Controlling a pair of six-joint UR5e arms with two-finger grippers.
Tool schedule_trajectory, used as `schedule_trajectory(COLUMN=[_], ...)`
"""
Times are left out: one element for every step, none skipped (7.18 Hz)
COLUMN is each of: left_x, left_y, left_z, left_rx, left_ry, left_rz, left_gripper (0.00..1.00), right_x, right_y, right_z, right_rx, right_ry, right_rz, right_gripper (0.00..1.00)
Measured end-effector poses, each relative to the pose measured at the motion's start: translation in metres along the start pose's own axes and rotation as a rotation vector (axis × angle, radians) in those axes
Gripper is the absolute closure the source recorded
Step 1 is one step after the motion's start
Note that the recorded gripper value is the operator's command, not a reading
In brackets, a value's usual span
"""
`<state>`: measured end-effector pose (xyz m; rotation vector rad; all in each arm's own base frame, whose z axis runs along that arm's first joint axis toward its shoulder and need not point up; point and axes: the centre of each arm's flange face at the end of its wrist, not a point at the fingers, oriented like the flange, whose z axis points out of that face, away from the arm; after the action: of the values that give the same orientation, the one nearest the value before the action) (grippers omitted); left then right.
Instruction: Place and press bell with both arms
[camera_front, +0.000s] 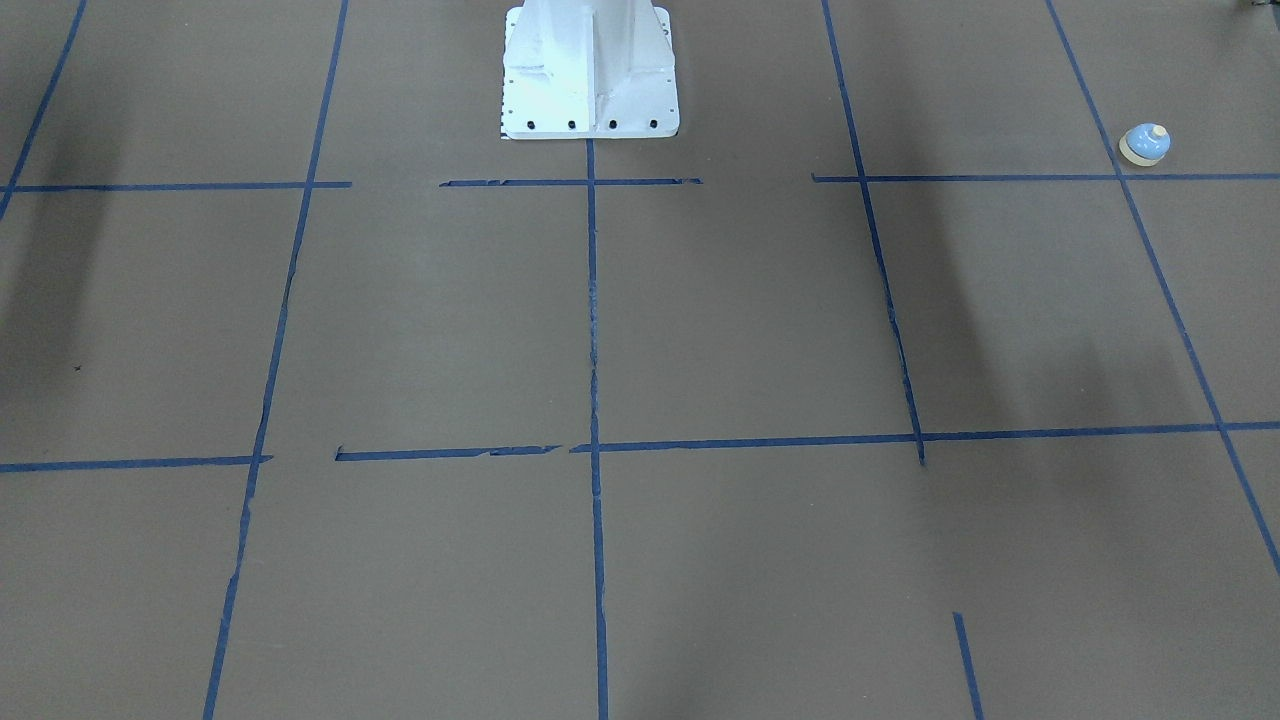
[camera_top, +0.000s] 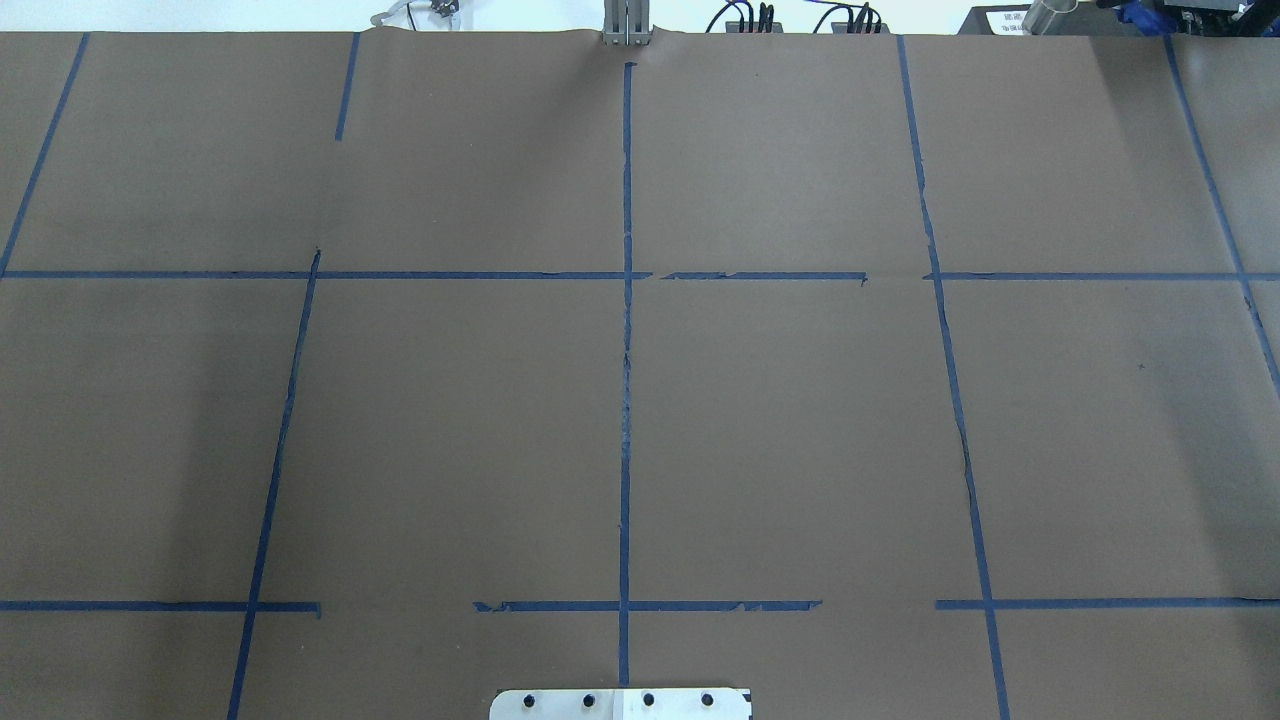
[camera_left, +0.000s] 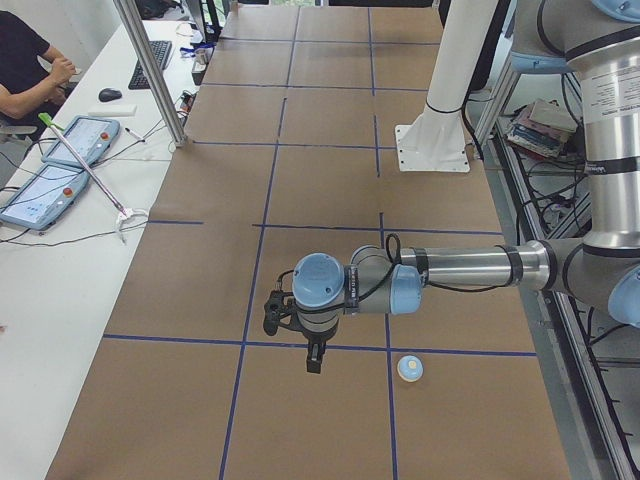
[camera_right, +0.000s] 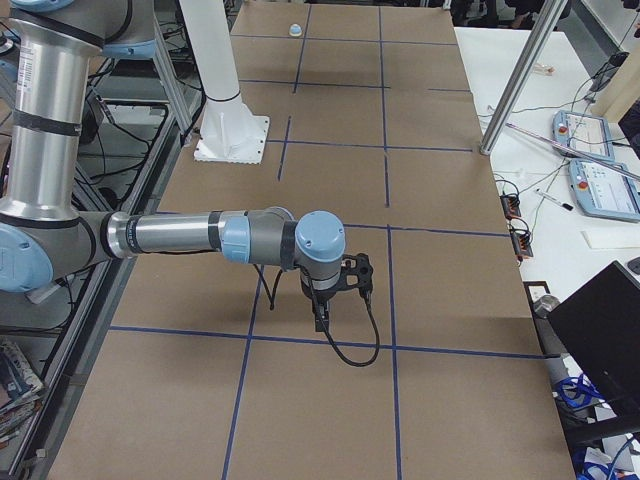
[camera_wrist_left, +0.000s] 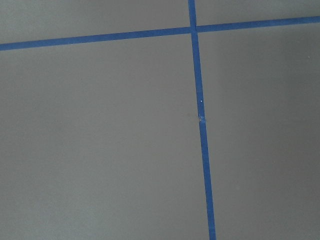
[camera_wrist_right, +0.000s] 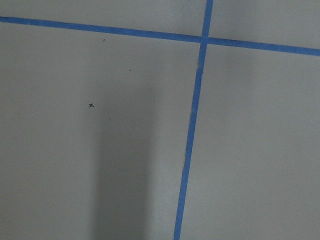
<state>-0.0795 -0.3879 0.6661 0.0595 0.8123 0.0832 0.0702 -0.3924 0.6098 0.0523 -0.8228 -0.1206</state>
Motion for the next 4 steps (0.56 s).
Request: schedule_trajectory(left_x=[0.003, 0.009, 0.018, 0.022], left_y=[0.004, 0.006, 0.006, 0.008], left_z=[-0.002, -0.008, -0.016, -0.019], left_rx=[0.004, 0.015, 0.029, 0.035], left_ry=[0.003, 0.003, 0.001, 0.000], left_rz=[0.003, 0.012, 0.024, 0.029], left_gripper=[0.00, 0.00, 0.00, 0.00], right_x=[0.000, -0.003, -0.006, -0.007], right_y=[0.000, 0.000, 0.000, 0.000], right_z=[0.000, -0.003, -0.005, -0.006], right_rx=[0.001, 0.006, 0.011, 0.013], right_ry=[0.000, 0.001, 0.002, 0.002], right_rz=[-0.004, -0.011, -0.016, -0.019], right_gripper=[0.00, 0.00, 0.00, 0.00])
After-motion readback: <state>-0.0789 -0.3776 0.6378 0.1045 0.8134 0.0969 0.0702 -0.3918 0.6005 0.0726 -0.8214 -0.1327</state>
